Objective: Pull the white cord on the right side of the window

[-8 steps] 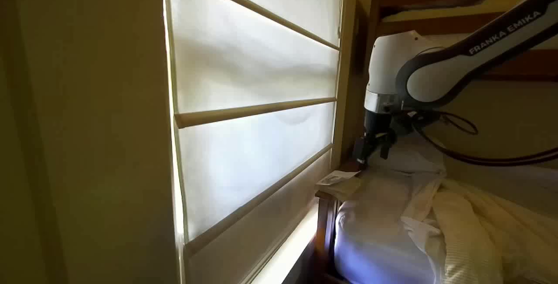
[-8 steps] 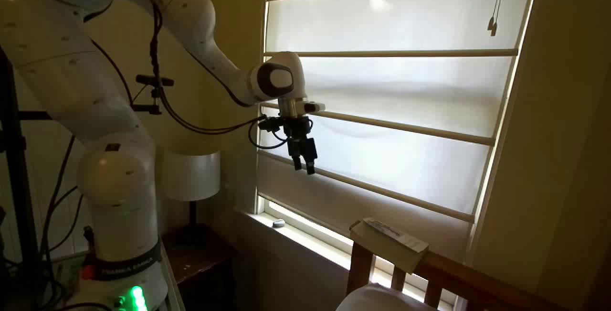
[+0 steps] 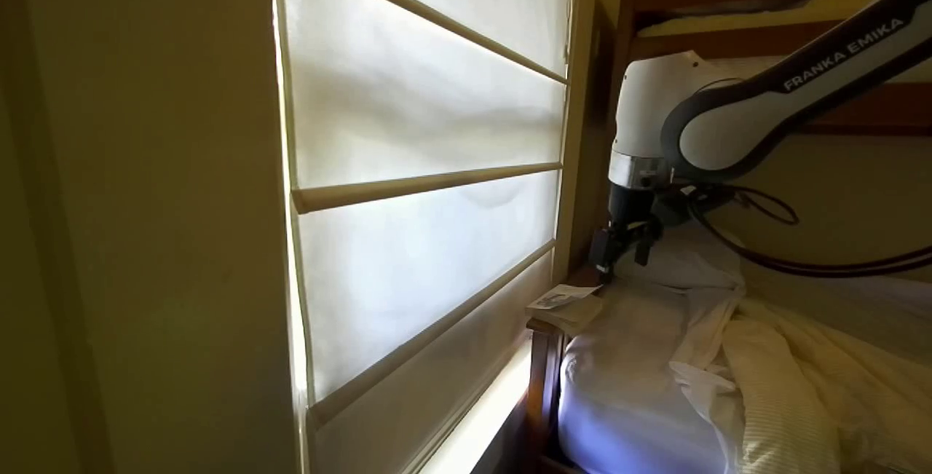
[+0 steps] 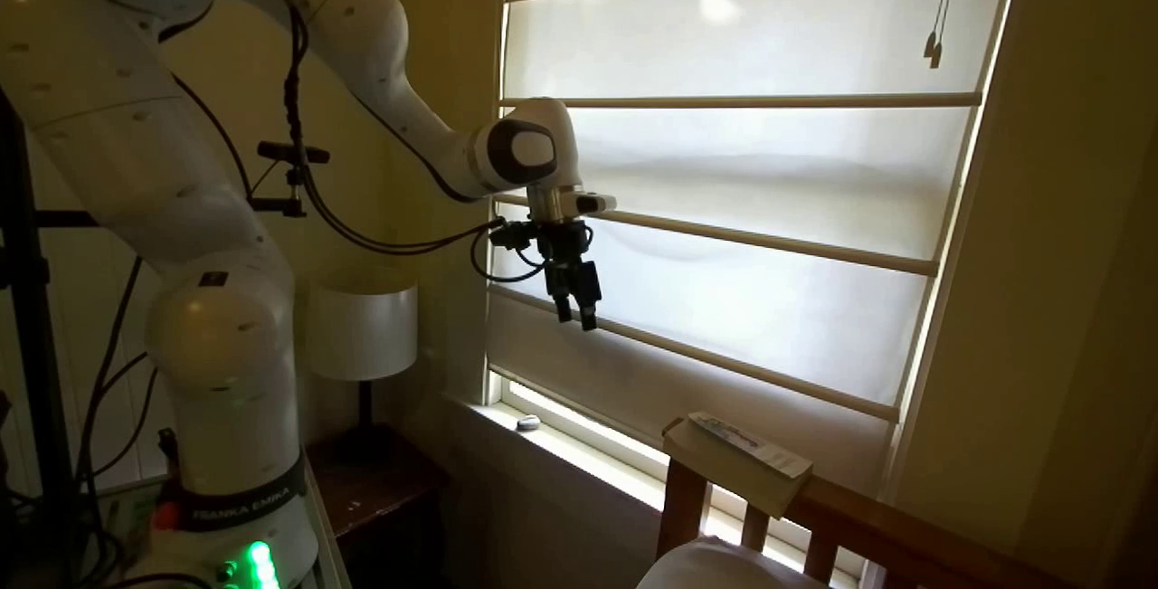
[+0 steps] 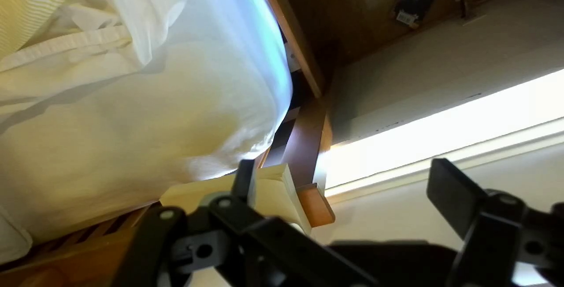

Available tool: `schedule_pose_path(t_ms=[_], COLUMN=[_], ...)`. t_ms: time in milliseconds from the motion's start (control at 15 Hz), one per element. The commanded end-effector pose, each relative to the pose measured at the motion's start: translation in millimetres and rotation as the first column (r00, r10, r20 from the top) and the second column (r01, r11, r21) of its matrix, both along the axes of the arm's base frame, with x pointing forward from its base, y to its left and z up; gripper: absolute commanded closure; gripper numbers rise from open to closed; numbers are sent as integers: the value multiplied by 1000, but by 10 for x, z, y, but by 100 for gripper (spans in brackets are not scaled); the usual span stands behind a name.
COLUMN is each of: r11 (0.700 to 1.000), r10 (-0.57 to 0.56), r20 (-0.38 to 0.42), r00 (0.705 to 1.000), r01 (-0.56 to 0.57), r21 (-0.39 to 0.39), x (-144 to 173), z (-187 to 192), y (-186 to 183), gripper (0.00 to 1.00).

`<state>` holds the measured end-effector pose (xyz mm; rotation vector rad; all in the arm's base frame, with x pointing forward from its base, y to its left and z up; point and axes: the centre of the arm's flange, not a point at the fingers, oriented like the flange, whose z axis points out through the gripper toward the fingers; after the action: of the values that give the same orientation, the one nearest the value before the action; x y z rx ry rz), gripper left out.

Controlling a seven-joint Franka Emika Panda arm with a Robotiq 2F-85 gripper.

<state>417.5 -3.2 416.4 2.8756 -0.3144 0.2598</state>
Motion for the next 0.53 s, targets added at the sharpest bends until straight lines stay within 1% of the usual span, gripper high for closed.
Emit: schedule_pose_path(t_ms=[0, 400, 467], r11=[1000, 1000, 1000], r10=[0, 0, -7], r20=[0, 0, 37], r00=[1000, 1000, 999], r01=[0, 0, 8], r21=[0, 0, -23], x=[0, 0, 41], z=[0, 0, 61], y=[0, 0, -121], gripper=[0, 0, 0])
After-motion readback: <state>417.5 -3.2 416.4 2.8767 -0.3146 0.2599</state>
